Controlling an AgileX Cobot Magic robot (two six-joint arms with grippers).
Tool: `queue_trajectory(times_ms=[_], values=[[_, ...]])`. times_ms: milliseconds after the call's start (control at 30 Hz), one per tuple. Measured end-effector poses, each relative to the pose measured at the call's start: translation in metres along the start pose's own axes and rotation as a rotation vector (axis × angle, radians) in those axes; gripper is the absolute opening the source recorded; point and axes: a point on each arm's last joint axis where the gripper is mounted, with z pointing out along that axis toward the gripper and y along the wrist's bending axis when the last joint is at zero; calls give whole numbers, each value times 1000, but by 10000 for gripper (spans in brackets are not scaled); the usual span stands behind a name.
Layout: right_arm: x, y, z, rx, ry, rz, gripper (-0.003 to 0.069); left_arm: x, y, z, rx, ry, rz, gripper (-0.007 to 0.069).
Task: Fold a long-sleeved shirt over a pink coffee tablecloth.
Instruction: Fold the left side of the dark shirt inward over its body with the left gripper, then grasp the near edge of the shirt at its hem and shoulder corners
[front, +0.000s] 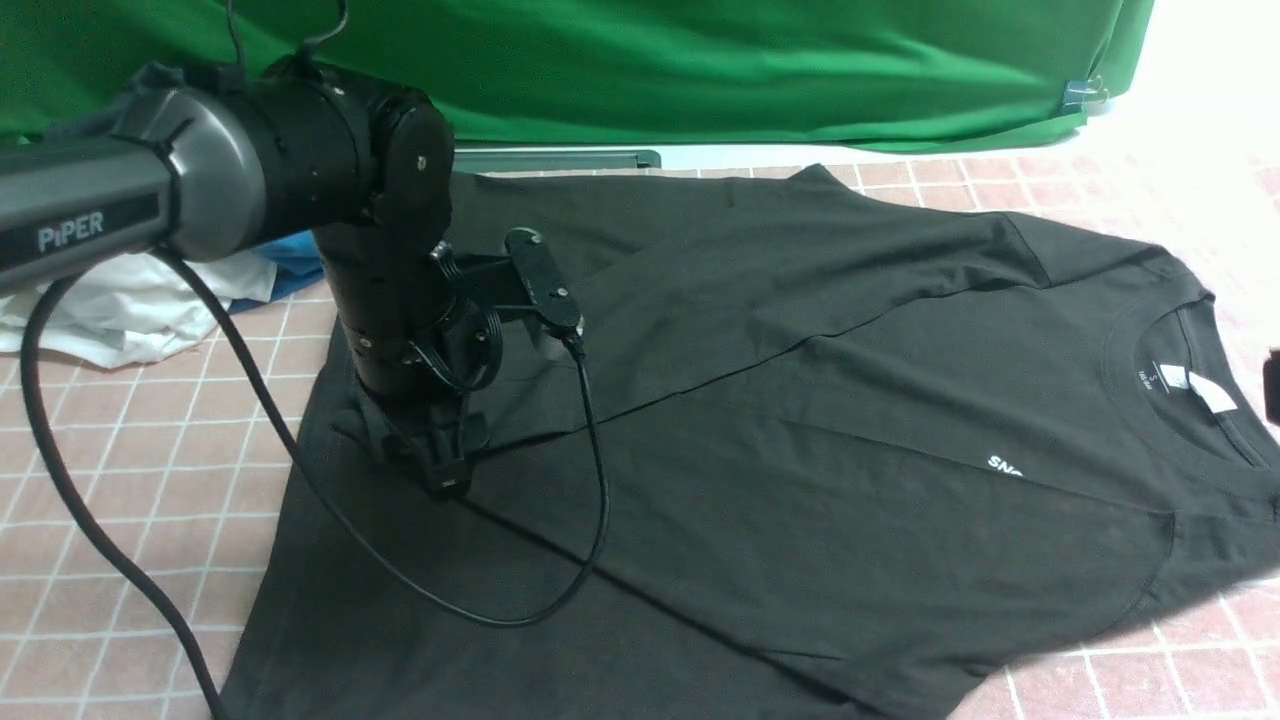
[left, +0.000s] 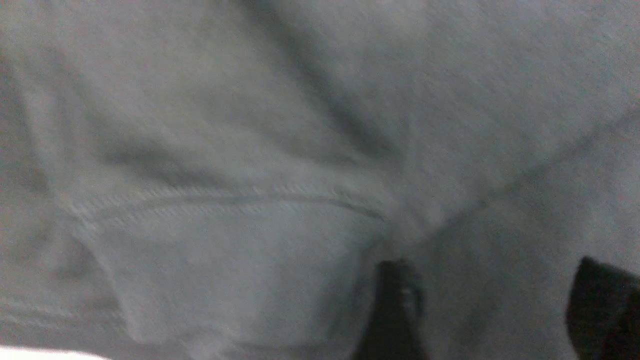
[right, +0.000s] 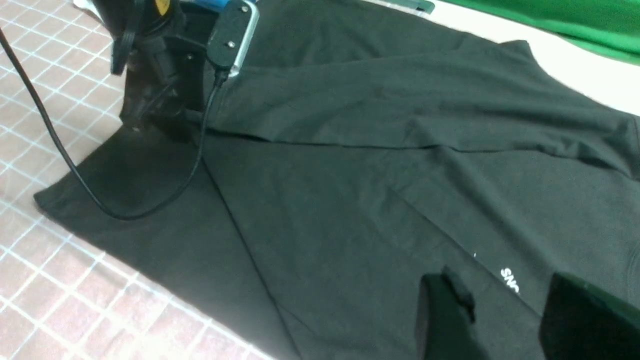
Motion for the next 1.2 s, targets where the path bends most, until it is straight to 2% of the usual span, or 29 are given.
queue_trajectory(times_ms=[67,200,233,300,400,467,533,633,733,767,867,1000,1200], values=[[3,0,0,5,27,-14,269,3,-10,-19,-15,-14,-24,502],[6,-1,0,6,61,-24,269,9,-38,-45,-42,-57,-16,433],[6,-1,0,7,68,-27,269,13,-50,-49,-35,-69,-7,396],[7,-1,0,7,77,-41,269,27,-75,-50,19,-94,14,295],[7,-1,0,7,80,-59,269,49,-96,-33,97,-75,61,220],[7,-1,0,7,81,-73,269,66,-101,-16,123,-56,65,202],[7,-1,0,6,81,-80,269,76,-99,-7,123,-53,49,208],[7,-1,0,4,79,-93,269,94,-94,8,114,-54,16,255],[6,-1,0,3,67,-101,269,110,-81,17,59,-82,-28,364],[6,-1,0,3,67,-101,269,112,-80,18,57,-83,-26,370],[6,0,1,2,56,-101,269,118,-82,24,50,-85,51,440],[12,0,8,0,76,-100,269,125,-93,38,80,-59,169,467],[23,2,18,-35,112,-74,269,131,-94,50,-15,-41,241,470]])
